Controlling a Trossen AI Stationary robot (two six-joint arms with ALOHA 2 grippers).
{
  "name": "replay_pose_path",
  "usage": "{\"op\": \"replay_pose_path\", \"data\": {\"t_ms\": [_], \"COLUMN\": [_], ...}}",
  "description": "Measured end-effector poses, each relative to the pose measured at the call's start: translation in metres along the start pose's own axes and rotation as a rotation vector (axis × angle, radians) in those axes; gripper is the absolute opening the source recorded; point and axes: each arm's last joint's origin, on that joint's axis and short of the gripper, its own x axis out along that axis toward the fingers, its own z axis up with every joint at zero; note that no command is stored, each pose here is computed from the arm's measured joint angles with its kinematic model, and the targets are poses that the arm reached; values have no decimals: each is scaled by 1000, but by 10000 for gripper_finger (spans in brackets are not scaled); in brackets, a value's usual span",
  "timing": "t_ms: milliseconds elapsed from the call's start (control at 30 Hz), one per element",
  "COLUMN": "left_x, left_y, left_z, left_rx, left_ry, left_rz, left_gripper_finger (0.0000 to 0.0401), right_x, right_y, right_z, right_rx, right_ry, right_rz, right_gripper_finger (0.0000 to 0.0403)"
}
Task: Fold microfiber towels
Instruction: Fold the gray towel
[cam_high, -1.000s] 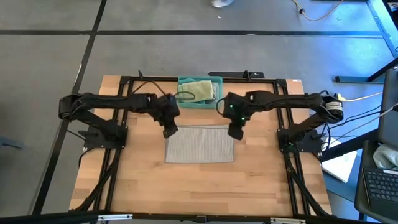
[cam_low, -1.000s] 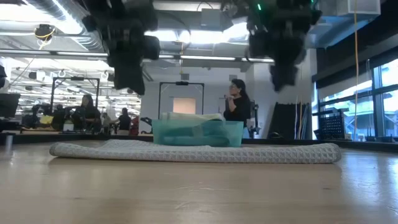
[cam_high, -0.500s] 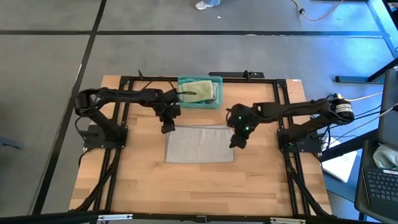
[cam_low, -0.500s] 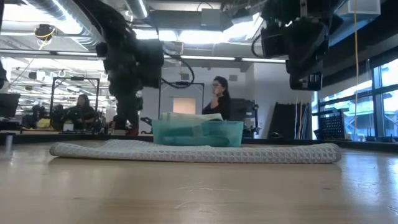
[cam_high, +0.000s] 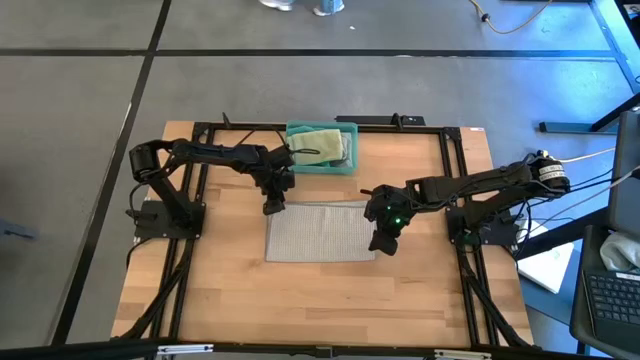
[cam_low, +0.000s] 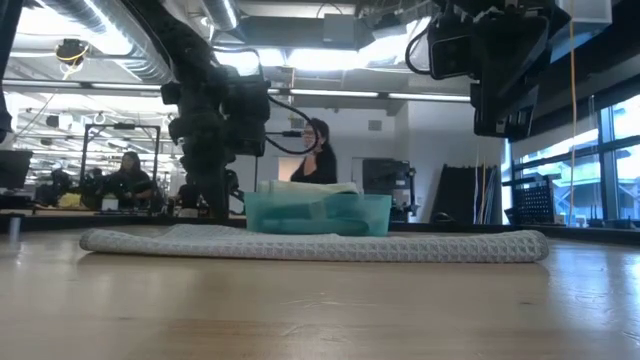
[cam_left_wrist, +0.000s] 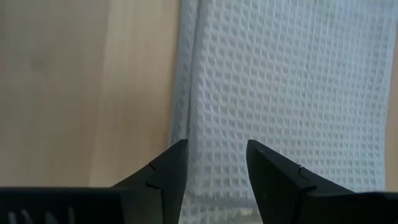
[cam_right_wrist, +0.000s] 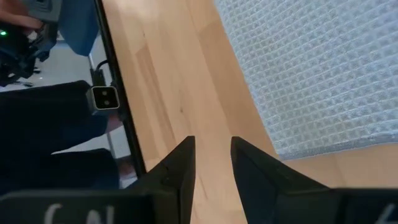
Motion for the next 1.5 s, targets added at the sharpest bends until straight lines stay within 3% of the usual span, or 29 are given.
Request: {"op": "replay_pose_path", "data": {"t_ms": [267,467,800,933,1067,1167,1233,1367,1500], "left_x": [13,15,14,12,5,-1,-5,-6,-7], "left_y": [-5,-7,-6,-7,-11,-13,-14,-15,-16], "left_z": [-1,-1,-3,-7,-11,-10,-9,-10,-16], "left_rx": [22,39,0,-22,-65,-69,-63,-97,-202], "left_ry": [48,73,86,125,149,129,112,114,170], "left_rz": [-6,83,87,80,77,83,96,109,99], "left_gripper_finger": [156,154,154,151,150,150,150,150,150], "right_x": [2,2,2,1,1,2,6,18,19], "right_y": [1,1,1,0,-7,-22,-45,-91,-124], "right_z": [-1,-1,-1,0,-1,-4,-9,-18,-29], "right_rx": [-10,-8,-12,-11,15,106,239,487,666], "right_ry": [-24,-24,-32,-67,-130,-177,-186,-260,-391], "right_rz": [-36,-37,-45,-88,-237,-360,-366,-164,-43], "right_gripper_finger": [106,106,106,106,106,106,106,106,106]}}
